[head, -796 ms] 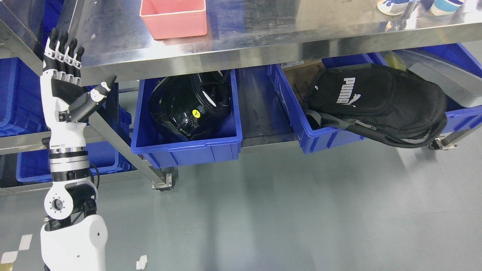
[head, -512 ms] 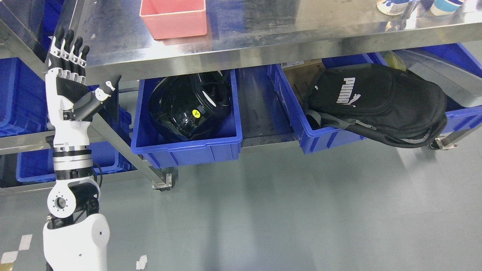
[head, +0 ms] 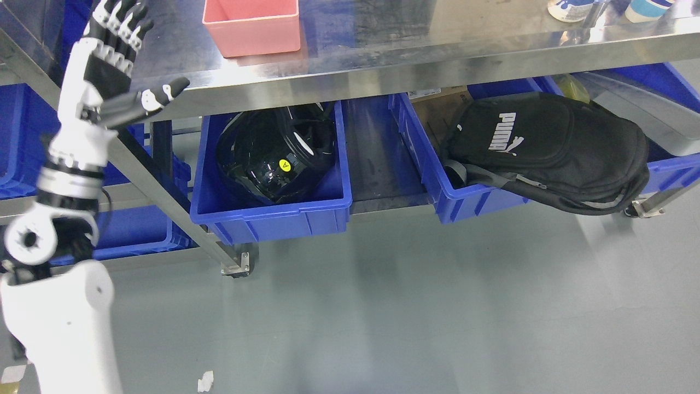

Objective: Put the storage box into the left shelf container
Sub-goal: 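Raise the left hand up toward the pink box on the shelf top, then grasp the pink box with the left hand on the shelf top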

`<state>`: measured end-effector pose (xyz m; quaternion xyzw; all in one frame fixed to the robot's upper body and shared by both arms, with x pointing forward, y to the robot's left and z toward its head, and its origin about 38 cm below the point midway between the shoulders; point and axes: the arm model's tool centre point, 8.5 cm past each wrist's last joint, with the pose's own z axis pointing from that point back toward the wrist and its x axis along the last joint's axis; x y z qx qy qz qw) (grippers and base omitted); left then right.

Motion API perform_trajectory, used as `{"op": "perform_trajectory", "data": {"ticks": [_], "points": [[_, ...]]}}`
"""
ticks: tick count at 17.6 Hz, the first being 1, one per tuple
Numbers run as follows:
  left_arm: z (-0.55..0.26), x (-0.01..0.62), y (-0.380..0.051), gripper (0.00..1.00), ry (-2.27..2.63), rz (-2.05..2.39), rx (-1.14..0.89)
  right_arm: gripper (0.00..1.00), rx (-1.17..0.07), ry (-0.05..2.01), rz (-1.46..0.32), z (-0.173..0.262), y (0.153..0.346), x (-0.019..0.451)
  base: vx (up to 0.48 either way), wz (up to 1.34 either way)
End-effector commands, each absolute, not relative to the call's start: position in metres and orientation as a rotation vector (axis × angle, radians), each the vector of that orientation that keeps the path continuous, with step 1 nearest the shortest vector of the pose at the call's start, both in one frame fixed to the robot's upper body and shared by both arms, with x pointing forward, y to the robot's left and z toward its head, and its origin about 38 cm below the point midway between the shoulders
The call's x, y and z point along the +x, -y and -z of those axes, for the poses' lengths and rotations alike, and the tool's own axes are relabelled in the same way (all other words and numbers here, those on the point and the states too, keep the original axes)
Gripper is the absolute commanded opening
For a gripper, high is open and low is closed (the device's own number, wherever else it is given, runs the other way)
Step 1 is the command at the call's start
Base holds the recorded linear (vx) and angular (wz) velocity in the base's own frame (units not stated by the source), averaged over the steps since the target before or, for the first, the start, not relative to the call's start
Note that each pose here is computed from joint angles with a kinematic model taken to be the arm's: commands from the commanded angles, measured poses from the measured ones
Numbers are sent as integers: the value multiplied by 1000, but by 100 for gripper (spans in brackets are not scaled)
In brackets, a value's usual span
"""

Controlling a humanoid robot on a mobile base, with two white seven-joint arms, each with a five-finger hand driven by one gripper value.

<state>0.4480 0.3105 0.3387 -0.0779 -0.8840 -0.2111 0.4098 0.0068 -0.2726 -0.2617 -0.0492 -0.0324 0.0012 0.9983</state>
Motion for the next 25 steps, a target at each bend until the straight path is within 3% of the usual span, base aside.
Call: {"op": "perform_trajectory", "data": {"ticks": [1, 8, 12, 17, 20, 25], "points": [[-428, 474, -362, 100, 2033, 951, 108, 100, -119, 88, 1, 261, 284, 17, 0, 0], [-407, 501, -308, 99, 1588, 1460, 152, 100, -119, 90, 1, 261, 284, 18, 0, 0], [-387, 509, -313, 99, 1405, 1558, 186, 100, -119, 88, 1, 261, 284, 17, 0, 0], [-421, 522, -313, 100, 1445, 1522, 256, 100, -119, 90, 1, 261, 284, 18, 0, 0], [-450, 525, -294, 99, 1493, 1551, 303, 100, -117, 88, 1, 261, 284, 17, 0, 0], [-405, 558, -238, 99, 1405, 1571, 228, 100, -117, 88, 1, 261, 284, 17, 0, 0]]}}
